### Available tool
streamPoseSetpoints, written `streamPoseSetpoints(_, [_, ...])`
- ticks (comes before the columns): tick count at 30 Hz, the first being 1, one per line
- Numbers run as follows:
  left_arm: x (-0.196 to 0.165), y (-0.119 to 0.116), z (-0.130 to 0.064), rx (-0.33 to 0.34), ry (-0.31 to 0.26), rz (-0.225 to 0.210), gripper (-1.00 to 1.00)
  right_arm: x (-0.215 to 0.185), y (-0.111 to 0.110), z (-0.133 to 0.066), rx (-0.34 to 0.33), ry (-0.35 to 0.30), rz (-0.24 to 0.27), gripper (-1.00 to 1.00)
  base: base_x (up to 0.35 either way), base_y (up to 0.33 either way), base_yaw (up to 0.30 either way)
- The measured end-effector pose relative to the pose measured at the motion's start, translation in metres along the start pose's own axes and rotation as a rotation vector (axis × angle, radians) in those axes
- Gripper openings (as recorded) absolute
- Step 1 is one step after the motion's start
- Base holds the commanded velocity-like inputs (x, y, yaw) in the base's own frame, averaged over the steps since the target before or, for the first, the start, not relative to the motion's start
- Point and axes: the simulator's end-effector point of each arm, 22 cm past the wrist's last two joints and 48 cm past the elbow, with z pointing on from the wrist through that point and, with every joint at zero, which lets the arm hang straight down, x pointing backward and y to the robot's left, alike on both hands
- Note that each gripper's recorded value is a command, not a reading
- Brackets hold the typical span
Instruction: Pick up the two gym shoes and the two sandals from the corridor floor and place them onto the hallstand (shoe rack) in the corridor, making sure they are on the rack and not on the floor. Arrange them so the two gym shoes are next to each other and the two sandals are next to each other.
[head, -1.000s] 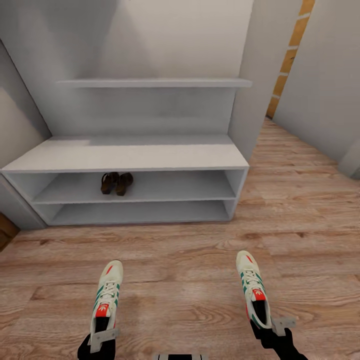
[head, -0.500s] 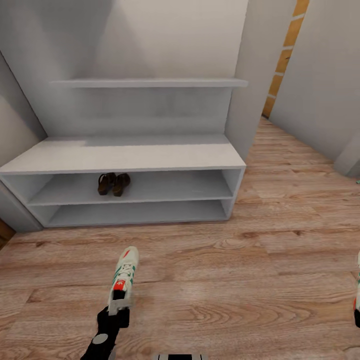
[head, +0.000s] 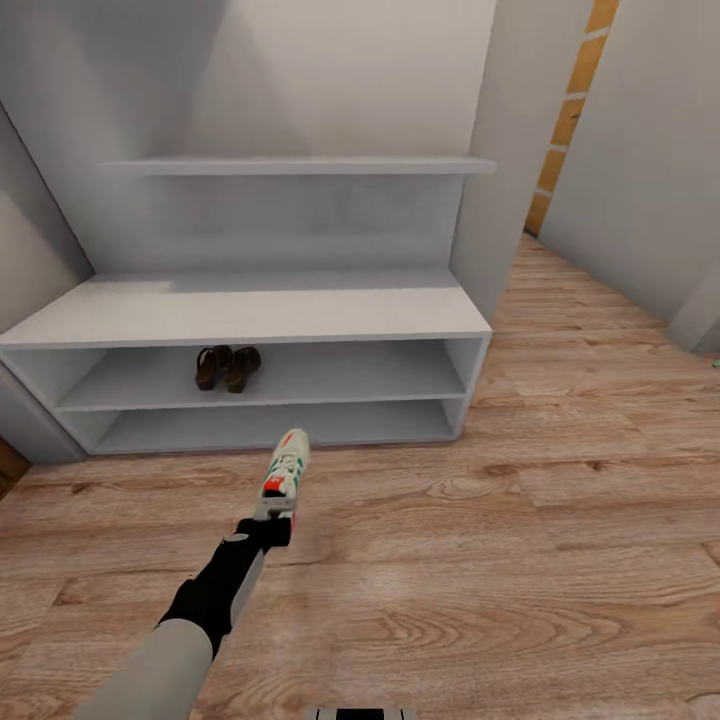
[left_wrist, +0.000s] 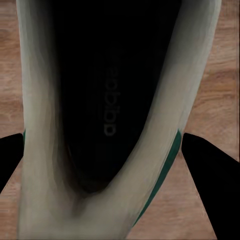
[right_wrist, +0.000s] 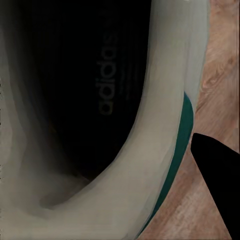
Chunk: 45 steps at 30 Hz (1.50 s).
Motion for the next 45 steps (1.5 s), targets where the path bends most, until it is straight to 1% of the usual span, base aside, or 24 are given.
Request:
streamPoseSetpoints(3, [-0.022,-0.012,0.001,0.017,-0.004,-0.003,-1.00,-0.039,-0.012,-0.008,0.027,-0.033,-0.001,-1.00,0.000,0.000,0.000])
streamPoseSetpoints(5, [-0.026,-0.009,0.001,0.011,-0.016,-0.004,-1.00,-0.039,-0.004,-0.008,0.019,-0.037,-0.016,-1.00,0.000,0.000,0.000])
streamPoseSetpoints(15, [-0.025,-0.009,0.001,0.011,-0.014,-0.003,-1.00,-0.046,0.010,-0.014,0.007,-0.064,-0.017,-1.00,0.000,0.000,0.000])
streamPoseSetpoints(26, [-0.026,-0.009,0.001,0.011,-0.015,-0.003,-1.00,-0.072,0.006,-0.021,0.019,-0.120,-0.030,-1.00,0.000,0.000,0.000])
streamPoseSetpoints(45, [-0.040,-0.009,-0.008,0.011,-0.042,-0.003,-1.00,-0.080,0.005,-0.026,0.013,-0.139,-0.012,-1.00,0.000,0.000,0.000])
